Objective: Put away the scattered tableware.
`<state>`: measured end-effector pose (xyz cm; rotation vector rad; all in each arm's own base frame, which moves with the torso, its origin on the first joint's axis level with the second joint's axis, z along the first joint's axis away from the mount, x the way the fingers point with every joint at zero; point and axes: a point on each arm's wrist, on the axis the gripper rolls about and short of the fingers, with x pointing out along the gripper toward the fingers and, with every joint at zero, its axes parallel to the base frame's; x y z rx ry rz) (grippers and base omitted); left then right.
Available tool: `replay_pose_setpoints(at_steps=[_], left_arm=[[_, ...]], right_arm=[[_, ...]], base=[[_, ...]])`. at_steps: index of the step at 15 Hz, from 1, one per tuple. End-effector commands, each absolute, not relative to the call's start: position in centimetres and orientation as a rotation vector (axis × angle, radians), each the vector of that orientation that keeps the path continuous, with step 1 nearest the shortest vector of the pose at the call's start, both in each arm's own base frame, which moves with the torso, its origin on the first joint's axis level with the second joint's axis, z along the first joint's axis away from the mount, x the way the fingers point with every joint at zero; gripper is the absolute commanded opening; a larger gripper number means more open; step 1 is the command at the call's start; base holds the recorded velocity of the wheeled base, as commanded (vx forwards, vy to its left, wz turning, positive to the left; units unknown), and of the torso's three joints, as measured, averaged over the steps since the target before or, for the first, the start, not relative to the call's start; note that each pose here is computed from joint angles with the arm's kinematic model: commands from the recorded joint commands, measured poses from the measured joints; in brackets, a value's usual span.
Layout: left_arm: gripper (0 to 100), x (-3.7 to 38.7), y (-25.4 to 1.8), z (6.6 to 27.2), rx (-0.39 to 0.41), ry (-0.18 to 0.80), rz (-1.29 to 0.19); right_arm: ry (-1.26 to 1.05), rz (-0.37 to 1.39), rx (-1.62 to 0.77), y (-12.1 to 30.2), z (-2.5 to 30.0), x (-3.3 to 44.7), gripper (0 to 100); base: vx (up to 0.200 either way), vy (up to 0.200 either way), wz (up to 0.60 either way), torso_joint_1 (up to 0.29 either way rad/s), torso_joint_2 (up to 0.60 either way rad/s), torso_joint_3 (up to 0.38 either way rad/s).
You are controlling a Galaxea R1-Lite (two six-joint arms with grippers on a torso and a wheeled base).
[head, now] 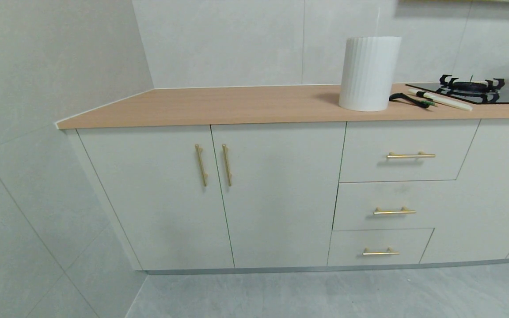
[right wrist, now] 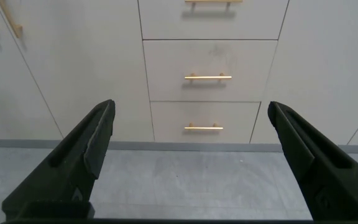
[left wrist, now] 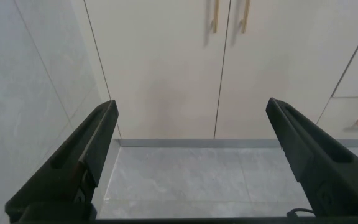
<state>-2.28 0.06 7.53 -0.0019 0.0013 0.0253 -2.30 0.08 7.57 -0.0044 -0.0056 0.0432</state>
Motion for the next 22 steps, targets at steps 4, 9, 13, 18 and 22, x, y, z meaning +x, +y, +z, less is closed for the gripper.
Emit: replay_pose_setpoints(at_steps=[4,9,13,18,22], left_arm=[[100,-2.28,0.06,7.53,-0.003,0.001,0.028],[100,-2.28,0.05,7.53,-0.003,0.001,0.026],[100,-2.28,0.06,7.53,-0.003,0.001,0.026],[100,-2.28,0.06,7.53,-0.003,0.001,0.025],[100,-2.28,0.06,7.53,-0.003,0.001,0.028]], right_arm=[[-0.003,0.049,-0.003,0.09,7.58,-2.28,100],[-0.003,0.052,-0.003,0.10,7.58,-2.28,100],[-0.003,0.052,-0.002,0.10,7.58,-2.28,100],[-0.003,0.052,0.001,0.10,7.58,-2.28,100],[-0.003,0.052,0.003,0.10,7.58,-2.28,100]], base=[[0.000,0.000,0.00,0.000,0.00,0.000],[0.000,0.000,0.00,0.000,0.00,0.000],[0.000,-0.150,0.00,0.001,0.00,-0.001],[0.000,-0.200,0.00,0.003,0.00,-0.002],[0.000,-0.200,0.00,0.005,0.01,-0.001]])
